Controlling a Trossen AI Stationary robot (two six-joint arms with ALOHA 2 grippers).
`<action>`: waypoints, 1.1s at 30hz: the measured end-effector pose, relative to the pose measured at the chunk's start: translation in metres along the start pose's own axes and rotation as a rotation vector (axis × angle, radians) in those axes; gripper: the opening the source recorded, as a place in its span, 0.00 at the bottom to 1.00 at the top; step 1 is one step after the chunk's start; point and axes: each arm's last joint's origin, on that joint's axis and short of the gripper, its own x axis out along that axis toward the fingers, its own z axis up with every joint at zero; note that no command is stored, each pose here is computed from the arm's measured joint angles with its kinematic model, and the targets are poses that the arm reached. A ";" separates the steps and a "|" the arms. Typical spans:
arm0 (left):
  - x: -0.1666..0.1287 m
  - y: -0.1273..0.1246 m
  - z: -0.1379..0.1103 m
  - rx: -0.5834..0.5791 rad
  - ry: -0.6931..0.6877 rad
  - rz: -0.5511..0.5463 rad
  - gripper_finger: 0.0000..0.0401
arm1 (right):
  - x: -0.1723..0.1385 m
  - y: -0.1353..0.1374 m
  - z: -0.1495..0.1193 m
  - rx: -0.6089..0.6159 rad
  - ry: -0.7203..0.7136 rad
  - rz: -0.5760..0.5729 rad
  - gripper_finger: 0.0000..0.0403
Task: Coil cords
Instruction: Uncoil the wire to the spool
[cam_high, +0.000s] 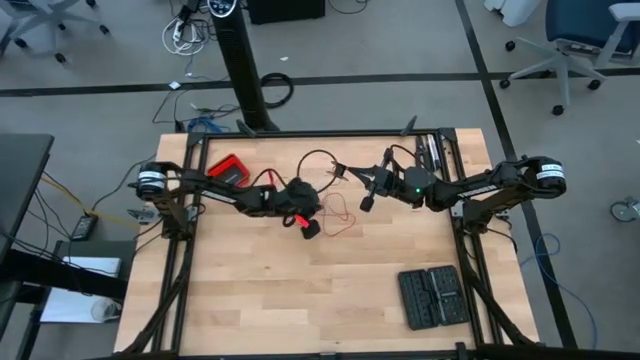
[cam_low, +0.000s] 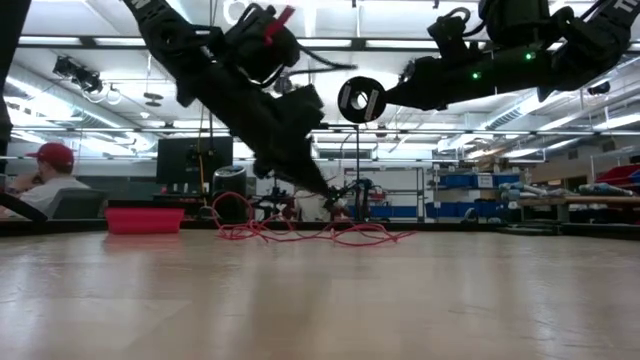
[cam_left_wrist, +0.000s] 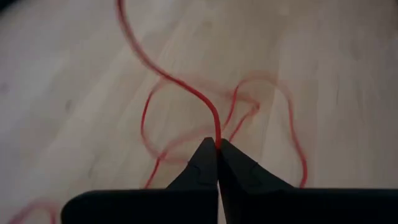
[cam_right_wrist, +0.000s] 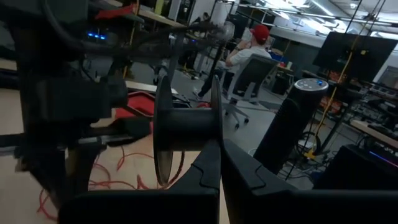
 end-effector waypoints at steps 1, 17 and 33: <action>-0.003 0.001 -0.001 -0.004 0.018 0.022 0.01 | 0.000 0.000 0.000 0.000 0.000 0.000 0.00; -0.110 0.015 0.036 0.147 -0.148 0.560 0.01 | -0.002 0.008 -0.008 -0.188 0.061 0.133 0.00; -0.134 -0.014 0.057 0.152 -0.363 0.060 0.09 | -0.006 0.012 -0.020 -0.376 0.240 0.012 0.00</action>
